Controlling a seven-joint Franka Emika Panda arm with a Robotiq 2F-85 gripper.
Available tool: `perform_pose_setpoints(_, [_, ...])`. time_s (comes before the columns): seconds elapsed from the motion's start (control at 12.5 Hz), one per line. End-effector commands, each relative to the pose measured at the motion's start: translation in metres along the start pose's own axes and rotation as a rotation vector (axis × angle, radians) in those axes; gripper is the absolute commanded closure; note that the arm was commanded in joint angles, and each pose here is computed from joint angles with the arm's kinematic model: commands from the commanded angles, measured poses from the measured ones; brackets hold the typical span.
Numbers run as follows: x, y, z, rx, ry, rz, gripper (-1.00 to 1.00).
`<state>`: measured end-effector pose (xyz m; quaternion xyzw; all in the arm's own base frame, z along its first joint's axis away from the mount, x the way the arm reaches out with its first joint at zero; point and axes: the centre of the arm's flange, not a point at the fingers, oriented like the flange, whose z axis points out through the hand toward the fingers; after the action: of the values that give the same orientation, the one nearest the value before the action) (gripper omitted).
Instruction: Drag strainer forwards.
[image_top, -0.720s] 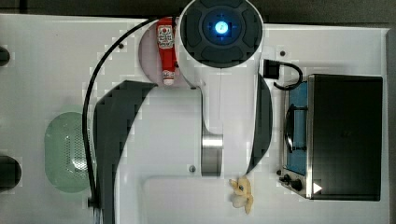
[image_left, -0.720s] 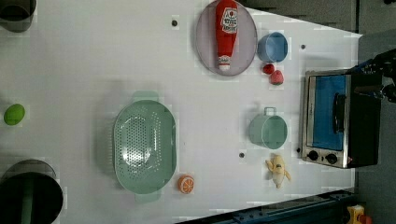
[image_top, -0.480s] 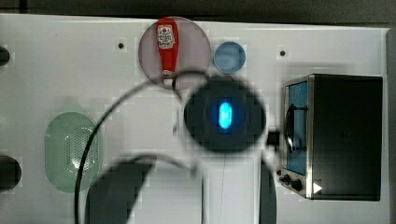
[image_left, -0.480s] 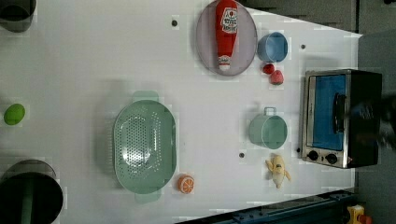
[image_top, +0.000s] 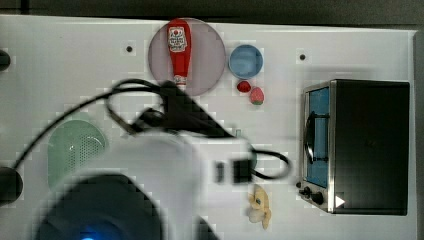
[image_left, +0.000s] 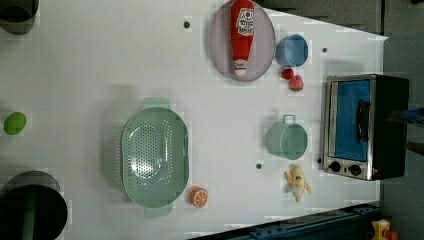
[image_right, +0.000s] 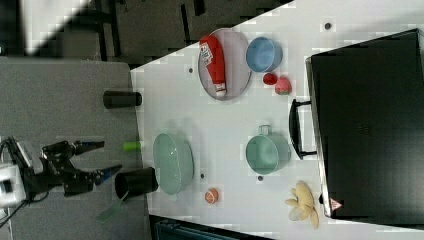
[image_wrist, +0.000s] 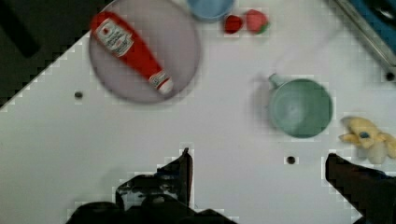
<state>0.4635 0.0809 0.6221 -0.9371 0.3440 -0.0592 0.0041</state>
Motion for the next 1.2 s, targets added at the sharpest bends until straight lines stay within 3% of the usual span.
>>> perform_pose_setpoints(0.08, [-0.057, -0.072, 0.099, -0.12, -0.132, -0.06, -1.0])
perform_pose_setpoints(0.48, [-0.148, -0.155, 0.173, -0.117, -0.169, 0.119, -1.0])
perform_pose_setpoints(0.8, [-0.194, -0.193, 0.238, -0.11, -0.234, 0.409, -1.0])
perform_pose_setpoints(1.2, [-0.222, -0.214, 0.322, -0.119, -0.241, 0.621, -1.0])
